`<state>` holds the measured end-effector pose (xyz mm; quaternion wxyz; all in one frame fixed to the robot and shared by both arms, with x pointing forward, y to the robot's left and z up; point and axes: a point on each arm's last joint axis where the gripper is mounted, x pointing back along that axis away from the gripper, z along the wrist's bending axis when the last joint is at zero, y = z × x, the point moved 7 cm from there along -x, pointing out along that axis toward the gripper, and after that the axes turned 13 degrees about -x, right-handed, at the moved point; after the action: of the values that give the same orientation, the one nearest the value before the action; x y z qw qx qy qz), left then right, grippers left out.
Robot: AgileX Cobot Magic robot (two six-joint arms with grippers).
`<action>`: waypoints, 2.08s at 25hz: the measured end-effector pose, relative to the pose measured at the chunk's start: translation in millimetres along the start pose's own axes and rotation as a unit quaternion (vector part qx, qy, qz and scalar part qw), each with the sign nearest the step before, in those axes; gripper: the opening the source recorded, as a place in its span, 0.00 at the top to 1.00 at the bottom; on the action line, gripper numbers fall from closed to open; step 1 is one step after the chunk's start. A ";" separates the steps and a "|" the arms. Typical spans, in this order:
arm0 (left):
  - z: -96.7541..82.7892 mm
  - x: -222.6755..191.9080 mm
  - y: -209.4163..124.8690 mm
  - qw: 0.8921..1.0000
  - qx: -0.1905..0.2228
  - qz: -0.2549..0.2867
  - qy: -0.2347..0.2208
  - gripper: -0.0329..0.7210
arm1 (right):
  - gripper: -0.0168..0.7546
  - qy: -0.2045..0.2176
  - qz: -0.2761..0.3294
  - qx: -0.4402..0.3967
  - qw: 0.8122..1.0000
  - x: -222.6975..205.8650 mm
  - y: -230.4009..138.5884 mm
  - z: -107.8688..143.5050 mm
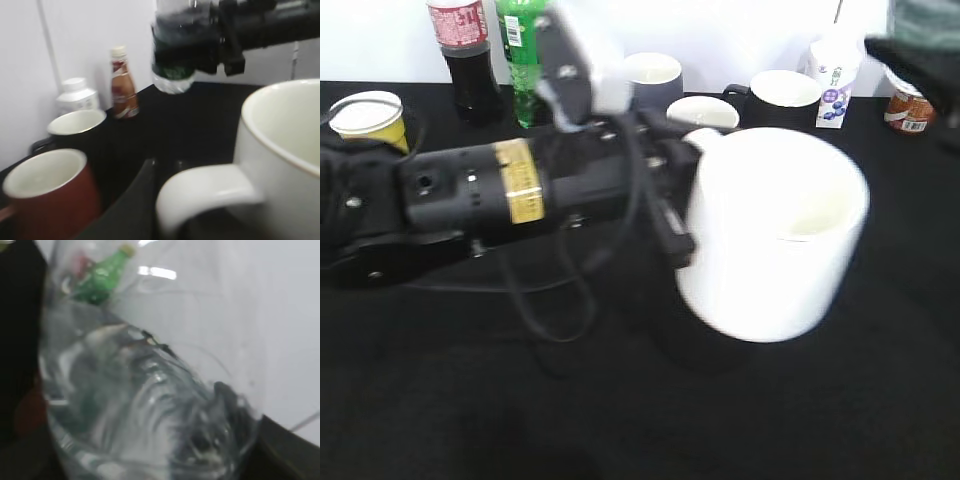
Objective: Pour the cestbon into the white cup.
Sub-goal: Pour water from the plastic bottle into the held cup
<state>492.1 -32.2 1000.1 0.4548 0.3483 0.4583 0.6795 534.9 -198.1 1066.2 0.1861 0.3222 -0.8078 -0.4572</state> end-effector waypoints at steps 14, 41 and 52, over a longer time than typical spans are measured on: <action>-33.5 -10.6 7.5 0.999 -0.003 0.005 -0.040 0.88 | 0.34 0.110 0.006 0.250 0.962 13.1 4.7 35.1; -43.1 -18.1 -5.6 0.998 0.011 -0.012 -0.059 0.88 | 0.34 0.107 -0.024 0.357 0.928 13.1 10.3 36.2; -43.2 -18.1 -5.8 0.998 0.011 -0.011 -0.059 0.88 | 0.34 0.089 -0.029 0.368 0.925 11.9 13.4 31.3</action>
<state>461.5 -61.4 979.1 0.4849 0.3876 0.4420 0.6475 502.9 -181.9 1061.8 0.1123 0.4304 -0.8897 -0.1025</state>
